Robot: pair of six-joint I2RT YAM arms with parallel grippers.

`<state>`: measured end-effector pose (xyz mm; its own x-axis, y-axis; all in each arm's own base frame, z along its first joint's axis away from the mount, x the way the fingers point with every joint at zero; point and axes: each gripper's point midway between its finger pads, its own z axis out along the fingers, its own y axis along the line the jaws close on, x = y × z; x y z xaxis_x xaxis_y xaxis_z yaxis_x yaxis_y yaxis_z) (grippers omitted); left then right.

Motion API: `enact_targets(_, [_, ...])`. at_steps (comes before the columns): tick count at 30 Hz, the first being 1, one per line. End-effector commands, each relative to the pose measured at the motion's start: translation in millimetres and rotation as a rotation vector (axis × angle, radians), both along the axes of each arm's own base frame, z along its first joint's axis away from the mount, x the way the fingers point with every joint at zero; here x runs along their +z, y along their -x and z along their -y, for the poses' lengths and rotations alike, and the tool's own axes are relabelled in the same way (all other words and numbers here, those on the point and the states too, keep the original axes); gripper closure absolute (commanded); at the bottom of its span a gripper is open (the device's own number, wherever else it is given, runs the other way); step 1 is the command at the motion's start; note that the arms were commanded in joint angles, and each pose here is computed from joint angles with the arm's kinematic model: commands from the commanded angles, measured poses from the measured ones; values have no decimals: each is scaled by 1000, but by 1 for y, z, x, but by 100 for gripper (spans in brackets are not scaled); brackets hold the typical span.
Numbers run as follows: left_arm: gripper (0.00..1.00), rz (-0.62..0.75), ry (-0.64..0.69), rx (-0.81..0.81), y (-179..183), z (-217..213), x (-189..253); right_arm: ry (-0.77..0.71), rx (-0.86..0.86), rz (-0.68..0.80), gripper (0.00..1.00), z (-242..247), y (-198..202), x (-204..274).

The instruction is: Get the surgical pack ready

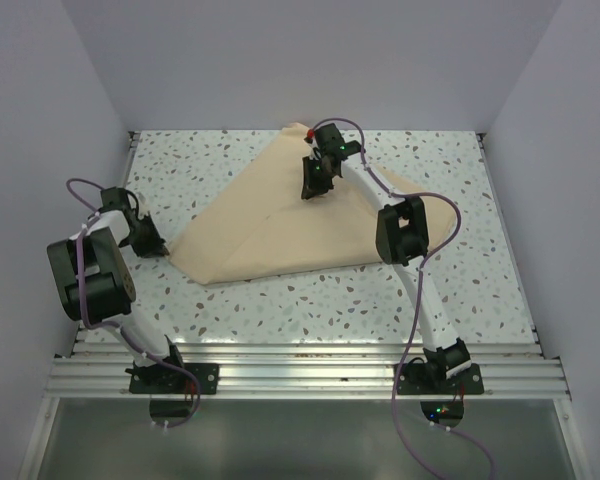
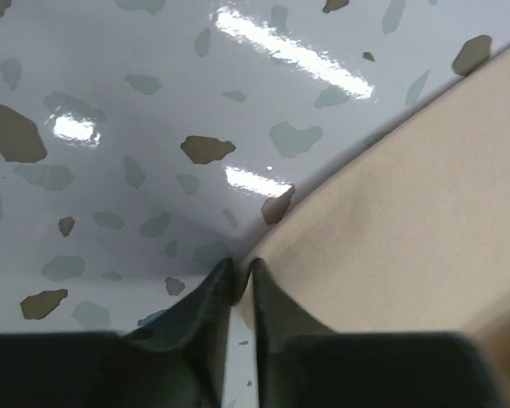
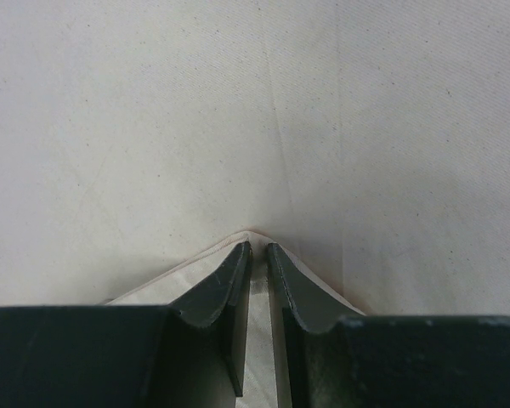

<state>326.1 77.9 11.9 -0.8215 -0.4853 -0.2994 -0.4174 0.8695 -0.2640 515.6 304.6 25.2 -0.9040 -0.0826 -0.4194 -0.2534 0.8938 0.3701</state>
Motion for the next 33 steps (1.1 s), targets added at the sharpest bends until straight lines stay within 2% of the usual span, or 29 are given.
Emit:
enact_targets(1, [92, -333, 27, 16, 78, 12, -46, 107, 8, -139, 81, 13, 27, -64])
enact_targets(2, [100, -323, 31, 15, 75, 12, -44, 105, 7, -141, 81, 13, 27, -65])
enact_targets(5, [100, -235, 93, 9, 57, 22, -25, 110, 9, -151, 81, 13, 30, -69])
enact_targets(7, [100, -141, 194, 5, 40, 41, -1, 110, 12, -149, 82, 12, 30, -69])
enact_targets(11, [100, 70, 290, -15, 9, 75, 72, 111, 4, -153, 82, 13, 30, -68])
enact_targets(14, [100, 179, 362, -14, 2, 105, 117, 117, -9, -159, 82, 15, 31, -69])
enact_targets(19, [100, 273, 435, -7, 4, 137, 168, 126, -23, -170, 83, 16, 32, -74])
enact_targets(23, [100, 296, 488, -24, 5, 151, 193, 124, -33, -176, 83, 15, 32, -77])
enact_targets(33, [100, 421, 706, -56, -19, 188, 268, 135, -33, -188, 82, 18, 35, -83])
